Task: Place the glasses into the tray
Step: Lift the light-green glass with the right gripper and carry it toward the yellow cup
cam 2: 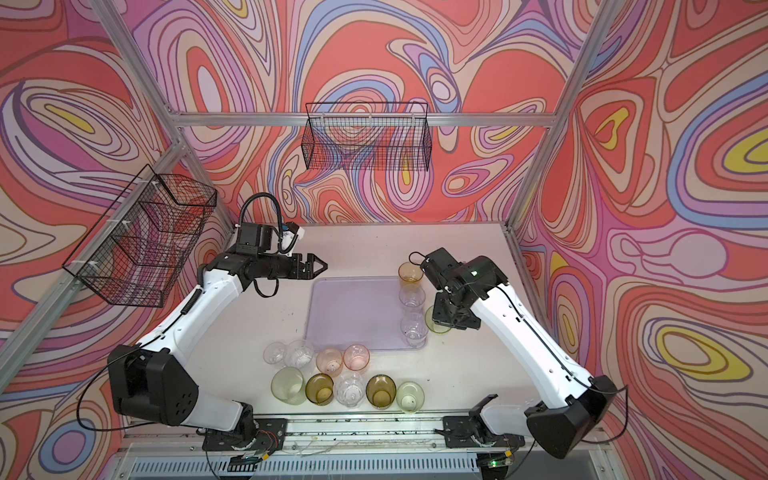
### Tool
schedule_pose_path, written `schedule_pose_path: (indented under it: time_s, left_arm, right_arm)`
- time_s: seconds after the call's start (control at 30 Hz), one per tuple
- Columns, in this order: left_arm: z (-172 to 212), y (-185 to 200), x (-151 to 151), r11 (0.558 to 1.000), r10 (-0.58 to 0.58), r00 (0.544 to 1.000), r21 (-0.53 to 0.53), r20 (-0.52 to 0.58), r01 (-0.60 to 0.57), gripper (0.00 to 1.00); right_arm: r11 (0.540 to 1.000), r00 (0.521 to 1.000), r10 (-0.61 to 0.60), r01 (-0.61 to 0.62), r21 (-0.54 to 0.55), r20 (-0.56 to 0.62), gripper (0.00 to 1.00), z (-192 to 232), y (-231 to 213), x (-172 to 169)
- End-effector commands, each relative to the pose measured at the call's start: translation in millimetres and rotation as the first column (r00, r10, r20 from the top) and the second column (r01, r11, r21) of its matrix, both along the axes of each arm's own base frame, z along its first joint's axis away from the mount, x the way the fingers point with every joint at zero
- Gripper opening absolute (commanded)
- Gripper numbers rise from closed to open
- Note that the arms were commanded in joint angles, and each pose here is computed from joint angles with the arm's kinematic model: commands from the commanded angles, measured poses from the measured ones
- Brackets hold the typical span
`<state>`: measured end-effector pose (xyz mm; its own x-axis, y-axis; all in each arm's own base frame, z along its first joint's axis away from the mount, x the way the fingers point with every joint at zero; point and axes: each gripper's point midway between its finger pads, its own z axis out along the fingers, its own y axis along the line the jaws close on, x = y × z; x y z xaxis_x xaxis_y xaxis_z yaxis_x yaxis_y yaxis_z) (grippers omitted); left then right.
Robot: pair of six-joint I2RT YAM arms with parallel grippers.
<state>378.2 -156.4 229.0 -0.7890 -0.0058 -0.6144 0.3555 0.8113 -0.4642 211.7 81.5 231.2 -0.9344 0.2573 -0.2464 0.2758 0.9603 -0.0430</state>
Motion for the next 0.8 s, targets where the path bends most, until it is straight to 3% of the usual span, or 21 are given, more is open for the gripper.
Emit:
schedule_pose_path:
  time_s: [0.0,0.77]
  left_arm:
    - [-1,2,-4,1.000,-0.006,1.000,0.017,-0.005,0.007,0.99]
    - [9,5,-9,0.999,-0.014,0.999,0.033,0.034,0.013,1.00]
  right_arm:
    - [0.999,0.998,0.045,-0.046,0.015,0.048,0.00,7,7,22]
    - [0.973,0.980,0.179,-0.190,0.132,0.091,0.00,5,66,137]
